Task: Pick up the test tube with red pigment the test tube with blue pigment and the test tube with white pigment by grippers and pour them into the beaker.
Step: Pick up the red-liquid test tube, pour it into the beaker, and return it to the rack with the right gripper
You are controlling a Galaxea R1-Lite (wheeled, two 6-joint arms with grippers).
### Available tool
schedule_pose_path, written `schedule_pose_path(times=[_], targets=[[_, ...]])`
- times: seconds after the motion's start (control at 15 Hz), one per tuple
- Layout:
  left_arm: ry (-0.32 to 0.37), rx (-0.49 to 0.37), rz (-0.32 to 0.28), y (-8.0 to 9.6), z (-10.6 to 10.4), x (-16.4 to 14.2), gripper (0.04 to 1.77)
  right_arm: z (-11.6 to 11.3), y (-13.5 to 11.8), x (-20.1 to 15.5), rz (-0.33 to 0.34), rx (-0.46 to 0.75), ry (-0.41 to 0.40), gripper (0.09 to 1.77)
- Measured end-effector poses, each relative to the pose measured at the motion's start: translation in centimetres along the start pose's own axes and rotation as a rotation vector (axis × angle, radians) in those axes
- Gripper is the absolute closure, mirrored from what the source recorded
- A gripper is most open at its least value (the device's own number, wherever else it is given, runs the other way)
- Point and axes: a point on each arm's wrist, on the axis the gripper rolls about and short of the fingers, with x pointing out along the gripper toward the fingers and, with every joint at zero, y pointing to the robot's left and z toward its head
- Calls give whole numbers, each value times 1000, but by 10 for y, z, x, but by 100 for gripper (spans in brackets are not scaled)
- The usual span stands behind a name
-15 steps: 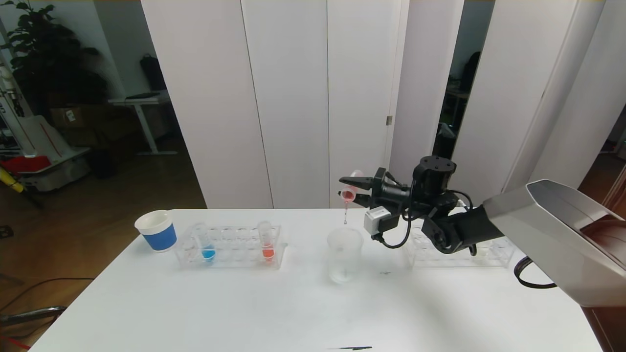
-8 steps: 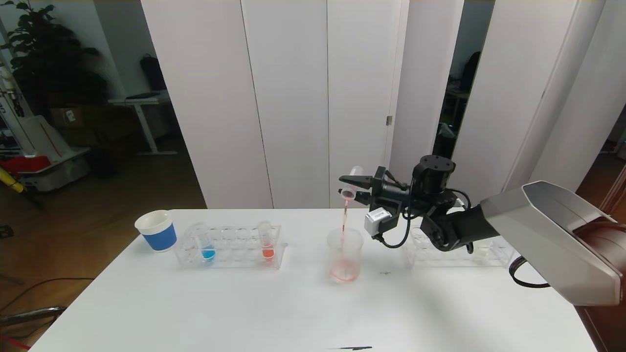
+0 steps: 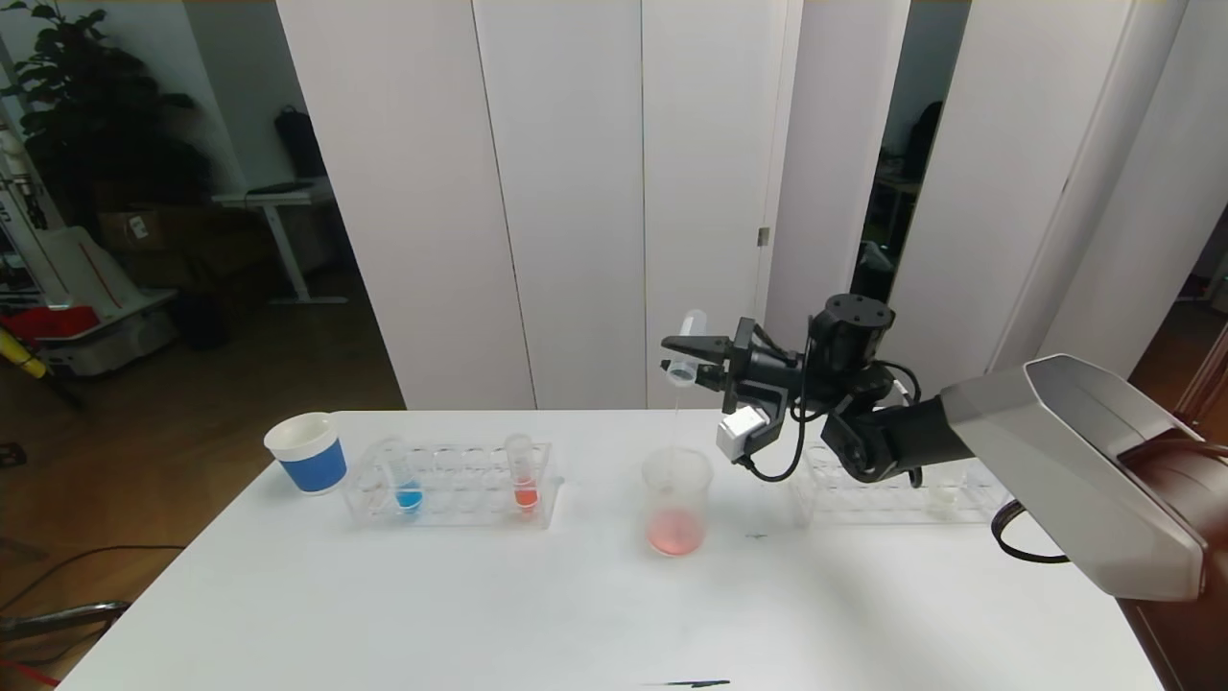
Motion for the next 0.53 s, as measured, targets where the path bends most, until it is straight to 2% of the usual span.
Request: schedule_pose_path(times=[0.13, 0.53], targets=[[0, 0, 0, 0, 0, 0, 6, -3, -4, 2, -20, -45, -30, 129], [0, 0, 0, 0, 0, 0, 6, -4, -8, 5, -29, -54, -4, 129]])
